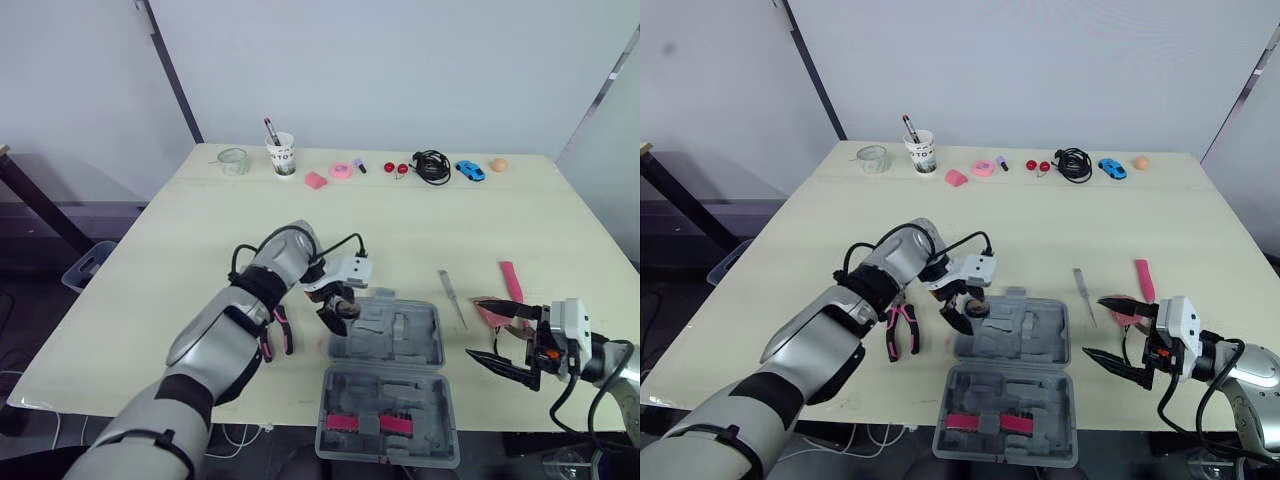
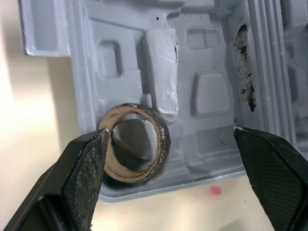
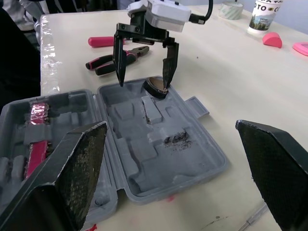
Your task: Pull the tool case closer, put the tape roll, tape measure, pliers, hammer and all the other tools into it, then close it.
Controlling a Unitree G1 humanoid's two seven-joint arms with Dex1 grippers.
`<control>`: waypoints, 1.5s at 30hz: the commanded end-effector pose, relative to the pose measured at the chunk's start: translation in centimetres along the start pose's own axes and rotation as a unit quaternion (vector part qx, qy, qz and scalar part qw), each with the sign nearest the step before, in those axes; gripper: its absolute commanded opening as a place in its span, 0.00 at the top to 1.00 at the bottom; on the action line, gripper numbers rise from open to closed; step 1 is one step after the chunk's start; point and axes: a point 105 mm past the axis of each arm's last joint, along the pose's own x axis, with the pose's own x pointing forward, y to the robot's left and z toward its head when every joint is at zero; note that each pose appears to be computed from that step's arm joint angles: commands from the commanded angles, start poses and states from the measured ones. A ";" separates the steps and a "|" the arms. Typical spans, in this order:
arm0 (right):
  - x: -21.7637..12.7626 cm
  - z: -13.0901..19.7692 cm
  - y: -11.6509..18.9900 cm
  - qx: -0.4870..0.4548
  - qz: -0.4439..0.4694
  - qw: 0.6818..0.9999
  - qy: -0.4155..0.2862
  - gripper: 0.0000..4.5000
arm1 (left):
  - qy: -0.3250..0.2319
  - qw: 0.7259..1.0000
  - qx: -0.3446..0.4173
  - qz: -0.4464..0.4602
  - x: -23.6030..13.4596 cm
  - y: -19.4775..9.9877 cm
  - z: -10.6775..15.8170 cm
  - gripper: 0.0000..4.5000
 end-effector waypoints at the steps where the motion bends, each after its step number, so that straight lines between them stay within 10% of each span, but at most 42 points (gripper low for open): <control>1: 0.3 1.0 0.0 -0.018 0.001 1.000 -0.014 0.00 | -0.013 0.999 0.031 -0.010 -1.7 -0.4 1.7 0.03; 13: 0.1 0.2 0.0 -0.016 -0.007 1.000 -0.018 0.00 | -0.090 0.995 0.038 -0.011 -2.5 -1.7 0.7 0.03; 20: 0.2 0.6 -0.1 -0.023 -0.018 0.999 -0.022 0.00 | -0.238 0.971 0.018 0.030 -2.5 -2.3 0.0 0.03; 28: 0.5 0.6 -0.3 -0.026 -0.024 0.999 -0.026 0.00 | -0.309 0.949 0.006 0.068 -3.4 -2.1 -1.1 0.73; 45: 0.7 0.0 0.3 -0.025 -0.038 0.998 -0.033 0.00 | -0.314 0.942 0.029 0.118 -0.5 -0.5 -1.6 0.73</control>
